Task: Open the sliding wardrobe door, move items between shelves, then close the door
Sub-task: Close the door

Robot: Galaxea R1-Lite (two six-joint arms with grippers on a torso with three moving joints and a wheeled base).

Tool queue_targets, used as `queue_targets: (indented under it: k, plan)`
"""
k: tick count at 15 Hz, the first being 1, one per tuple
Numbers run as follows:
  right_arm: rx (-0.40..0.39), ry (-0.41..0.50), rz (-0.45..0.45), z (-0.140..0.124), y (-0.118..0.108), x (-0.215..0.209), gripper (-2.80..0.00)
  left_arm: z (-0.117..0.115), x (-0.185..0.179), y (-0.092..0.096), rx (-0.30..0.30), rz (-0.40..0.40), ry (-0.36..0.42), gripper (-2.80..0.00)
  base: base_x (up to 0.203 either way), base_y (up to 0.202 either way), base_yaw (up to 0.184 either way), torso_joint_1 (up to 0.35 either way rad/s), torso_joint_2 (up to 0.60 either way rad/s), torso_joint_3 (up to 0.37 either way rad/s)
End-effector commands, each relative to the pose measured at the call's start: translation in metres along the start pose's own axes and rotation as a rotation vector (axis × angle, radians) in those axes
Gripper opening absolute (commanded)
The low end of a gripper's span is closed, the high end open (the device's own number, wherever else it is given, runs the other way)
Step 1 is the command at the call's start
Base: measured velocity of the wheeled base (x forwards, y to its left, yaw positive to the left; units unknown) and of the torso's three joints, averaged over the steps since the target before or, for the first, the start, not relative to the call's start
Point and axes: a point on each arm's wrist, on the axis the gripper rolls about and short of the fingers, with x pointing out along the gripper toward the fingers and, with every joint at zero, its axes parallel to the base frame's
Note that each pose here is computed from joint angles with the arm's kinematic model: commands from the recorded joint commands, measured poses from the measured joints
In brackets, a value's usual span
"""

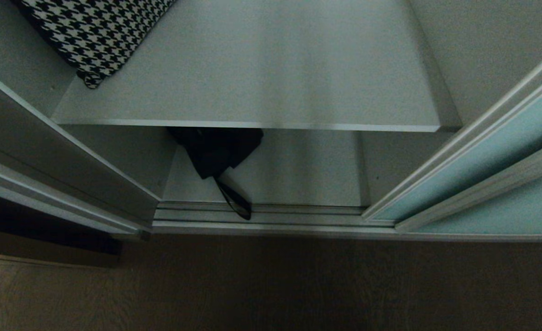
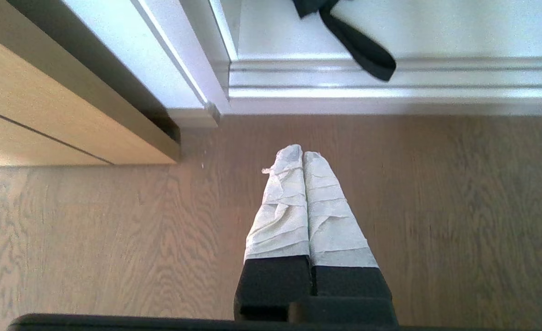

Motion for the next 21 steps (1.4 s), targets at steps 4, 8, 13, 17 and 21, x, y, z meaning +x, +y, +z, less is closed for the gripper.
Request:
queue_targets:
  k: [4, 8, 13, 17, 21]
  plan:
    - [0.0, -0.005, 0.001, -0.0001, 0.0, -0.0003, -2.8, 0.0003, 0.0001, 0.0, -0.003, 0.0, 0.003, -2.8, 0.0, 0.0, 0.0, 0.002, 0.0, 0.201]
    - [-0.001, -0.004, 0.001, -0.0004, 0.0, -0.0003, -2.8, 0.0002, 0.0001, 0.0, -0.003, 0.0, 0.004, -2.8, 0.0, 0.0, 0.0, 0.001, 0.0, 0.204]
    - [0.0, -0.004, 0.001, -0.0003, 0.0, -0.0003, -2.8, 0.0003, 0.0001, 0.0002, -0.017, 0.007, 0.003, -2.8, 0.0, 0.0, 0.0, 0.004, 0.0, 0.199]
    - [-0.001, -0.003, 0.001, -0.0005, 0.0, -0.0002, -2.8, 0.0003, 0.0001, 0.0001, -0.014, 0.005, 0.004, -2.8, 0.0, 0.0, 0.0, 0.0, 0.0, 0.0]
    - [-0.001, -0.005, 0.001, -0.0001, 0.0, -0.0003, -2.8, 0.0003, 0.0004, 0.0002, -0.02, 0.007, -0.001, -2.8, 0.0, 0.0, 0.0, 0.003, 0.0, 0.021]
